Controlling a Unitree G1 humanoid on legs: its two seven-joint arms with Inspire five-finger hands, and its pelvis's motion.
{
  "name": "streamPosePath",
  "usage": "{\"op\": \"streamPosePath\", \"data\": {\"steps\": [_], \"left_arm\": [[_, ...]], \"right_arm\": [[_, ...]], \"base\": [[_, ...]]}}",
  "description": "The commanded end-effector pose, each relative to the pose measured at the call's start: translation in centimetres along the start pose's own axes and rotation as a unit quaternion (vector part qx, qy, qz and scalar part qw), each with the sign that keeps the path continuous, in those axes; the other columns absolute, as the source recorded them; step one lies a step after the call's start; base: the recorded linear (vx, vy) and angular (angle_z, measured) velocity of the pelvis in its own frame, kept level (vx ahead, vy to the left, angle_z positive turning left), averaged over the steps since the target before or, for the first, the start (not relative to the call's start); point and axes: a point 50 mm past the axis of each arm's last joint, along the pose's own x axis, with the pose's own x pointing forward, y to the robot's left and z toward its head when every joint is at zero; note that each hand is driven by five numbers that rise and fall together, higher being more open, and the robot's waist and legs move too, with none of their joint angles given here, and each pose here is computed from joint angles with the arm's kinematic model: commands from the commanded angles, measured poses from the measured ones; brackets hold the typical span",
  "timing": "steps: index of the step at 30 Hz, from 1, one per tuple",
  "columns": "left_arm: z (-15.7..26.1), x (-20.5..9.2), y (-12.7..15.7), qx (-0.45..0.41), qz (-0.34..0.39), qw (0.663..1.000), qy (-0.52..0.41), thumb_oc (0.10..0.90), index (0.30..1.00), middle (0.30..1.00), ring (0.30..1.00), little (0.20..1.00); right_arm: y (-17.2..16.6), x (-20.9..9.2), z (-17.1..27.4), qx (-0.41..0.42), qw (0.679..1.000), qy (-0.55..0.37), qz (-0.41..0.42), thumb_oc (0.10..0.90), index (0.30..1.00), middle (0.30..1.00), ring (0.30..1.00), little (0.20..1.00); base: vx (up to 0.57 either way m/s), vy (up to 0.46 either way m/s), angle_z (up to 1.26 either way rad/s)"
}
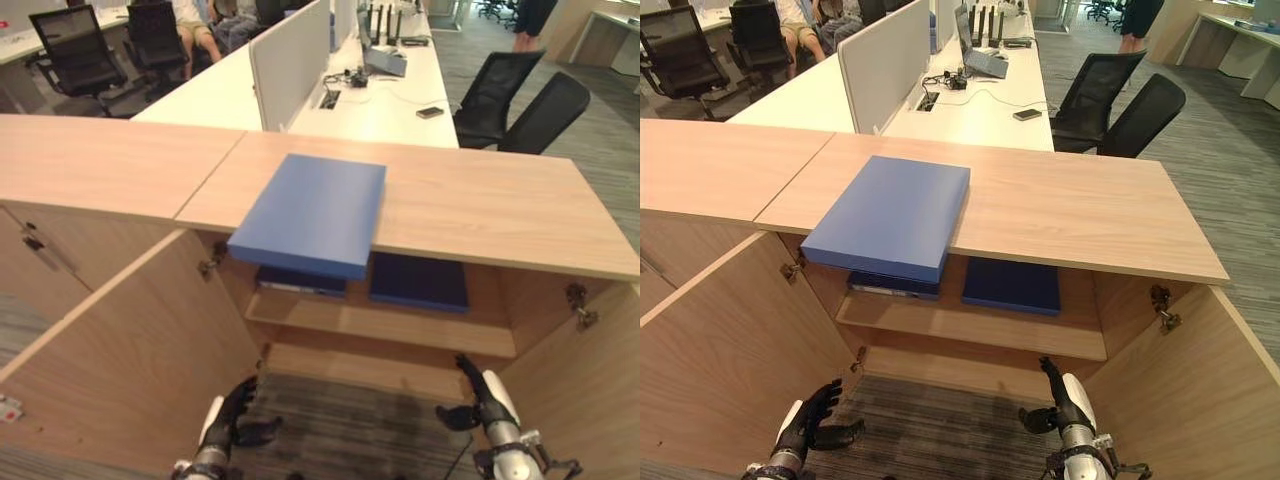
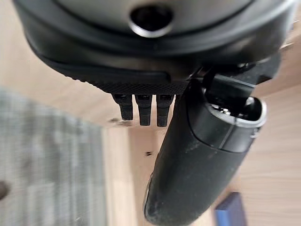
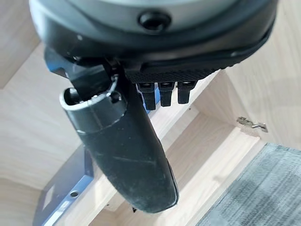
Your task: Put the empty folder in the office cabinet
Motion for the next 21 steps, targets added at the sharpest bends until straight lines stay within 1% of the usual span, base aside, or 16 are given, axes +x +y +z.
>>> {"op": "streamPosePath", "data": {"steps": [1,3,4,5,6,7,8,9,10,11,12,13,14,16,17,21], "left_arm": [[4.8,1.1,2.4,0.033,0.041,0.991,-0.127,0.800,0.900,0.900,0.900,0.900],[5.7,0.9,2.5,0.069,0.056,0.985,-0.151,0.800,0.900,0.900,0.900,0.900],[5.6,0.9,2.4,0.070,0.057,0.984,-0.151,0.800,0.900,0.900,0.900,0.900],[6.8,0.7,2.6,0.132,0.075,0.971,-0.183,0.800,0.900,0.900,0.900,0.900],[6.8,0.6,2.5,0.134,0.077,0.971,-0.182,0.800,0.900,0.900,0.900,0.900],[8.5,0.3,2.9,0.205,0.117,0.944,-0.231,0.800,0.900,0.900,0.900,0.900],[9.1,0.0,3.0,0.228,0.140,0.931,-0.250,0.800,0.900,0.900,0.900,0.900],[9.1,0.0,3.0,0.229,0.141,0.930,-0.250,0.800,0.900,0.900,0.900,0.900],[9.5,-0.2,3.2,0.250,0.157,0.918,-0.263,0.800,0.900,0.900,0.900,0.900],[10.3,-0.7,3.6,0.282,0.186,0.897,-0.285,0.800,0.900,0.900,0.900,0.900],[11.0,-1.2,4.0,0.319,0.220,0.868,-0.310,0.800,0.900,0.900,0.900,0.900],[11.0,-1.3,4.0,0.321,0.222,0.867,-0.309,0.800,0.900,0.900,0.900,0.900],[11.7,-1.8,4.1,0.325,0.246,0.853,-0.327,0.800,0.900,0.900,0.900,0.900],[11.8,-2.1,4.2,0.325,0.253,0.849,-0.333,0.800,0.900,0.900,0.900,0.900],[12.1,-2.5,4.4,0.327,0.270,0.839,-0.341,0.800,0.900,0.900,0.900,0.900],[13.0,-3.3,4.7,0.300,0.293,0.833,-0.361,0.800,0.900,0.900,0.900,0.900]], "right_arm": [[-2.7,1.4,4.3,-0.041,0.991,-0.127,-0.031,0.800,0.900,0.900,0.900,0.900],[-2.7,1.4,4.2,-0.034,0.991,-0.124,-0.033,0.800,0.900,0.900,0.900,0.900],[-2.6,1.3,4.2,-0.034,0.991,-0.123,-0.032,0.800,0.900,0.900,0.900,0.900],[-2.3,1.3,4.0,-0.022,0.992,-0.117,-0.037,0.800,0.900,0.900,0.900,0.900],[-2.3,1.3,4.0,-0.021,0.992,-0.117,-0.037,0.800,0.900,0.900,0.900,0.900],[-1.9,1.3,3.9,-0.009,0.993,-0.111,-0.045,0.800,0.900,0.900,0.900,0.900],[-1.7,1.3,3.9,-0.003,0.993,-0.112,-0.049,0.800,0.900,0.900,0.900,0.900],[-1.6,1.3,3.9,-0.003,0.993,-0.111,-0.048,0.800,0.900,0.900,0.900,0.900],[-1.6,1.2,3.9,0.003,0.992,-0.112,-0.050,0.800,0.900,0.900,0.900,0.900],[-1.3,1.0,3.7,0.012,0.993,-0.106,-0.052,0.800,0.900,0.900,0.900,0.900],[-0.8,0.9,3.5,0.023,0.994,-0.099,-0.050,0.800,0.900,0.900,0.900,0.900],[-0.8,0.9,3.5,0.023,0.994,-0.099,-0.050,0.800,0.900,0.900,0.900,0.900],[-0.4,0.7,3.3,0.026,0.994,-0.094,-0.046,0.800,0.900,0.900,0.900,0.900],[-0.3,0.7,3.2,0.026,0.994,-0.092,-0.044,0.800,0.900,0.900,0.900,0.900],[-0.2,0.6,3.2,0.031,0.994,-0.090,-0.044,0.800,0.900,0.900,0.900,0.900],[-0.2,0.7,3.2,0.036,0.995,-0.085,-0.045,0.800,0.900,0.900,0.900,0.900]], "base": [[0.00,-0.001,-0.08],[0.00,0.003,-0.06],[0.00,0.000,0.00],[0.00,0.000,0.00],[0.00,0.000,0.00],[-0.04,-0.011,0.01],[0.00,0.000,0.00],[0.00,0.000,0.00],[0.05,-0.024,0.00],[0.02,-0.030,0.00],[0.00,0.000,0.00],[0.03,-0.026,-0.01],[0.00,0.000,0.00],[0.00,0.000,0.00],[0.00,0.000,0.00],[0.00,-0.028,0.13]]}}
